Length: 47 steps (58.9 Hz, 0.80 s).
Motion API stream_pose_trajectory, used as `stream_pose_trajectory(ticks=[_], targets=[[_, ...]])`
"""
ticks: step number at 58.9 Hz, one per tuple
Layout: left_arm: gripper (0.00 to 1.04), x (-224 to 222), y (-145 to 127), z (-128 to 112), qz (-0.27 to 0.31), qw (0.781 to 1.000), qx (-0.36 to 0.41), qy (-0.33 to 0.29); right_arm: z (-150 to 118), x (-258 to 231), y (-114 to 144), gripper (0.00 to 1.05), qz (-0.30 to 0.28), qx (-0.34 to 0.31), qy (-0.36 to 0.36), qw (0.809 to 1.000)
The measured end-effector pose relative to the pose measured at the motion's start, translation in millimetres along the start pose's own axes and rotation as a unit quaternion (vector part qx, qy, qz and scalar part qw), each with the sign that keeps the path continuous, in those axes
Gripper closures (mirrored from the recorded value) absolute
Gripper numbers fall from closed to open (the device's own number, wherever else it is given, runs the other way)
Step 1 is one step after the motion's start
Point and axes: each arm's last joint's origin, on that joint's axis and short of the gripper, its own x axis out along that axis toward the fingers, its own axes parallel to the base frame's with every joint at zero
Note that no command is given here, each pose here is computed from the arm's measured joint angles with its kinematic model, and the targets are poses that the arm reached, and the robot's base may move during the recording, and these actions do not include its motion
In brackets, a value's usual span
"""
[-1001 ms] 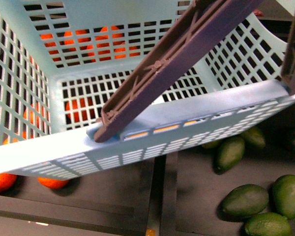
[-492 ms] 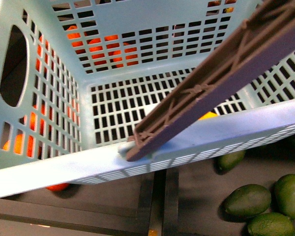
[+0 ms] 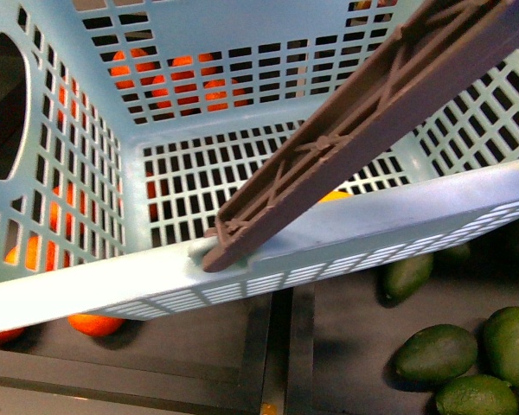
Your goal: Pick mango and avocado into basket
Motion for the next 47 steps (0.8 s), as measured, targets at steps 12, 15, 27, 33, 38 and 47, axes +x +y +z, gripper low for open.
stream_pose_trajectory(ticks=[12, 15, 27, 33, 38, 47], targets=[[0.89, 0.1, -0.2, -0.3, -0.001, 1.0, -0.001, 0.002, 10.3, 41.4, 20.3, 0.09, 0.064, -0.106, 0.038, 0.992], [0.89, 0.1, -0.2, -0.2, 0.0, 1.0, -0.001, 0.001, 14.3, 50.4, 26.0, 0.09, 0.07, -0.123, 0.045, 0.989], [0.89, 0.0, 0.2, 0.3, 0.002, 1.0, 0.0, -0.003, 18.9, 75.0, 41.7, 0.09, 0.097, -0.154, 0.063, 0.981], [0.89, 0.0, 0.0, 0.0, 0.0, 1.0, 0.0, 0.0, 17.8, 85.0, 45.4, 0.09, 0.099, -0.16, 0.075, 0.979], [0.89, 0.0, 0.0, 0.0, -0.001, 1.0, -0.001, 0.001, 16.2, 90.4, 47.1, 0.09, 0.104, -0.161, 0.083, 0.978], [0.89, 0.0, 0.0, 0.0, 0.0, 1.0, -0.001, -0.001, 12.9, 98.3, 48.7, 0.09, 0.109, -0.163, 0.097, 0.976]])
